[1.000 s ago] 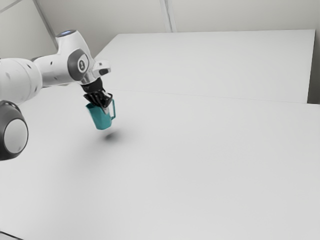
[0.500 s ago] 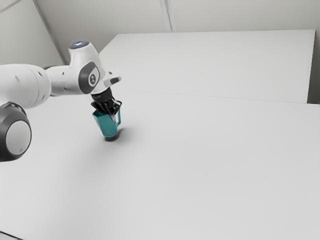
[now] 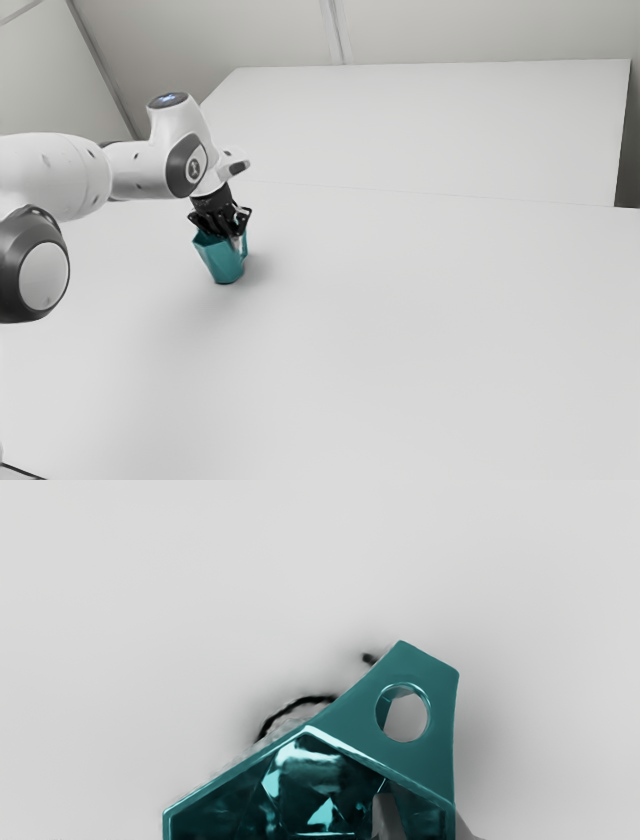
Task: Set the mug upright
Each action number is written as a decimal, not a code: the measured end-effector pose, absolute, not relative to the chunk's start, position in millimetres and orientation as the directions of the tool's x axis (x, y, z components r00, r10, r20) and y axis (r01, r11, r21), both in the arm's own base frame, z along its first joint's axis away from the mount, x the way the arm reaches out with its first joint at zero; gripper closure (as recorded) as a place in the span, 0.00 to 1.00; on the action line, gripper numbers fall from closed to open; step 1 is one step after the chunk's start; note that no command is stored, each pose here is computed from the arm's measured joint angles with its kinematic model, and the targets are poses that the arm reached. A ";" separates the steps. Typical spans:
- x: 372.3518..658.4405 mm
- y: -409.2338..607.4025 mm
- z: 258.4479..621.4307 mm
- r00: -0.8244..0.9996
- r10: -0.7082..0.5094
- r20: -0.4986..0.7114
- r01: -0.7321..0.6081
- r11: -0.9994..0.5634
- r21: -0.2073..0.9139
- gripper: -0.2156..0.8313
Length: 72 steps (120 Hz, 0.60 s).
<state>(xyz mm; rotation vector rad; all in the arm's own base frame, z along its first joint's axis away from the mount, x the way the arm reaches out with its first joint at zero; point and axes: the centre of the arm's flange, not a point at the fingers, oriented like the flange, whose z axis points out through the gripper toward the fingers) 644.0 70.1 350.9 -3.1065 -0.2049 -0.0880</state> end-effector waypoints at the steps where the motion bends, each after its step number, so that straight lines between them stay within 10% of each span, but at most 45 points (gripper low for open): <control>1: 644.0 70.1 350.6 0.990 0.132 0.058 0.133 -0.991 -0.023 0.83; 30: 641.9 70.3 348.6 0.986 0.157 0.061 0.159 -0.987 -0.019 0.43; 72: 630.6 38.3 453.6 0.974 0.129 0.187 0.123 -0.992 0.040 0.26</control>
